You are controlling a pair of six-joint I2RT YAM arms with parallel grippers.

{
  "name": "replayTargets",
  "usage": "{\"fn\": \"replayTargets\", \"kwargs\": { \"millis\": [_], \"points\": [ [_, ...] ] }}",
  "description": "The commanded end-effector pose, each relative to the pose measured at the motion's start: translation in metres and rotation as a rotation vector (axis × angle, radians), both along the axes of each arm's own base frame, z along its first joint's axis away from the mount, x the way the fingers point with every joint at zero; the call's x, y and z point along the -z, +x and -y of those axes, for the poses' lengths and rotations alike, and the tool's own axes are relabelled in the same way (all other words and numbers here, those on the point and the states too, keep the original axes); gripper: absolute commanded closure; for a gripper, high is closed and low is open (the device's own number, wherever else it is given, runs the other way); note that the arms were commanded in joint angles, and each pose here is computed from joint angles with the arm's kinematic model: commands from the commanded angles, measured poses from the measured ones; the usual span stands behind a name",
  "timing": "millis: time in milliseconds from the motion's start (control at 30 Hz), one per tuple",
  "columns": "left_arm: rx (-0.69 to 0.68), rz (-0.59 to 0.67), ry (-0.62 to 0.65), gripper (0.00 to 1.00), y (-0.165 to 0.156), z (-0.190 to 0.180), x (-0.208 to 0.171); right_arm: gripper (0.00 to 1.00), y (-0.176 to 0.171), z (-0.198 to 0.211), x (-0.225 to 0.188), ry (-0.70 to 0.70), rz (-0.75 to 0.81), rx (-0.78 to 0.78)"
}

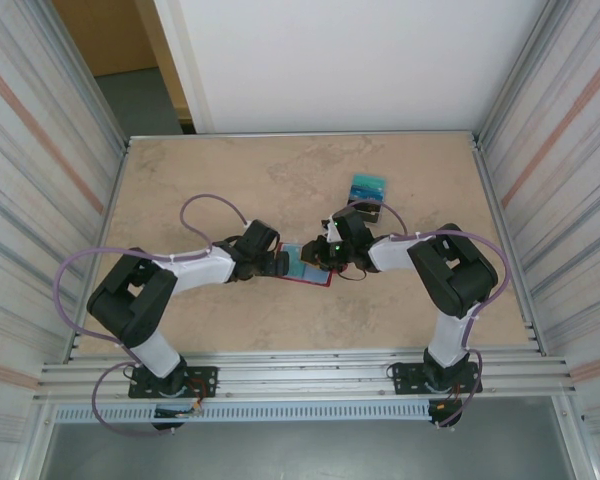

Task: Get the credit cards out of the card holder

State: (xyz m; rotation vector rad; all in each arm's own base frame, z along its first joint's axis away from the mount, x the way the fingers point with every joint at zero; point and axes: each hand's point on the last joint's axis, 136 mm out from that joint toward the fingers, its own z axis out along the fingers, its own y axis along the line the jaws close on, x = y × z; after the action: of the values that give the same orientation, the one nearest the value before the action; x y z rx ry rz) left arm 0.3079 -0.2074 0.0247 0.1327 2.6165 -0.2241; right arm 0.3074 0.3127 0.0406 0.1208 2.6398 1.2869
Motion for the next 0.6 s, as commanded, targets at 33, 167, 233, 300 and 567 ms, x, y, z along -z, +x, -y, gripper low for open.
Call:
{"fn": "replayTargets", "kwargs": {
  "millis": [33,167,233,300,567],
  "points": [
    [0.004,-0.149,0.031,0.06,-0.037,-0.011,0.028,0.77,0.000,-0.008,-0.015,0.100,0.023,-0.015],
    [0.008,-0.148,0.026,0.06,-0.036,-0.009,0.027,0.78,0.000,-0.008,-0.010,0.107,0.014,-0.017],
    [0.010,-0.149,0.026,0.06,-0.036,-0.008,0.027,0.79,0.000,-0.008,-0.007,0.114,0.007,-0.018],
    [0.011,-0.149,0.025,0.06,-0.036,-0.007,0.026,0.79,0.000,-0.010,-0.004,0.129,-0.004,-0.020],
    [-0.002,-0.147,0.037,0.06,-0.035,-0.009,0.026,0.82,0.004,-0.012,-0.001,0.215,-0.031,-0.009]
  ]
}}
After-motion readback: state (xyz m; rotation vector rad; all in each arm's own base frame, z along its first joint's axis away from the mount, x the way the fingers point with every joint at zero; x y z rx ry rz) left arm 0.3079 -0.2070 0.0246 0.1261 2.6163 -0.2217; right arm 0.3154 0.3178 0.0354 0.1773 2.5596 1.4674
